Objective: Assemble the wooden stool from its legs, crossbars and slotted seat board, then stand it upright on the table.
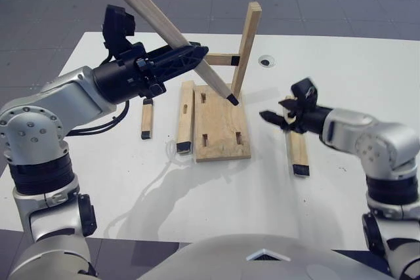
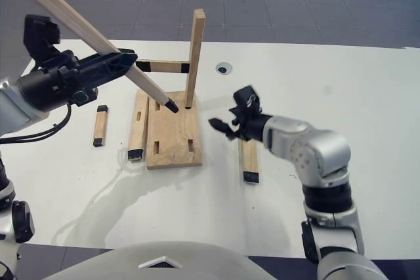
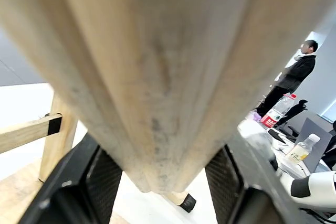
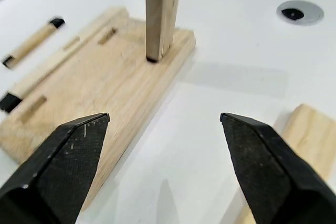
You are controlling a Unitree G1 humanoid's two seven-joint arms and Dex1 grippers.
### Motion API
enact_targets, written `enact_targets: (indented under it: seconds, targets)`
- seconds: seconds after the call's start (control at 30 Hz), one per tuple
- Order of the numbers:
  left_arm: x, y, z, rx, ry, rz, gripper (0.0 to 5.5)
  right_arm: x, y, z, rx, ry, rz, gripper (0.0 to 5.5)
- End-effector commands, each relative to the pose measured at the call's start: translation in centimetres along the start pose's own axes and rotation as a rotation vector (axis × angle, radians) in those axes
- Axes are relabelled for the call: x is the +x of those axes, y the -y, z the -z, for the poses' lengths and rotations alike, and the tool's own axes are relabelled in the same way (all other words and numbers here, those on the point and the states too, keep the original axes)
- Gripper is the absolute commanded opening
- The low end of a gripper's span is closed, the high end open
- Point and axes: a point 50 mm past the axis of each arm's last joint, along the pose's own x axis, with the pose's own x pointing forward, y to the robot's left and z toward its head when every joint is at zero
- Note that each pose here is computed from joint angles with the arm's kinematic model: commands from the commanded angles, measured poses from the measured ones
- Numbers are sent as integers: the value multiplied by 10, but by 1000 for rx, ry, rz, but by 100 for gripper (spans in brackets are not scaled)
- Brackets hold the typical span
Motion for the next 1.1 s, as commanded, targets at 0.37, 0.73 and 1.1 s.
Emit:
enact_targets:
  seconds: [0.37,0.73,1.1]
  targets:
    - [3,6,-6,65,74,-24,206,25,-19,2,-116,-45,20,391]
    - [5,5,-7,84,94,-57,206,46,-27,19,-134,-123,-33,391]
    - [-4,8,-10,115,74,-57,206,17,5,59,-290,-318,-82,391]
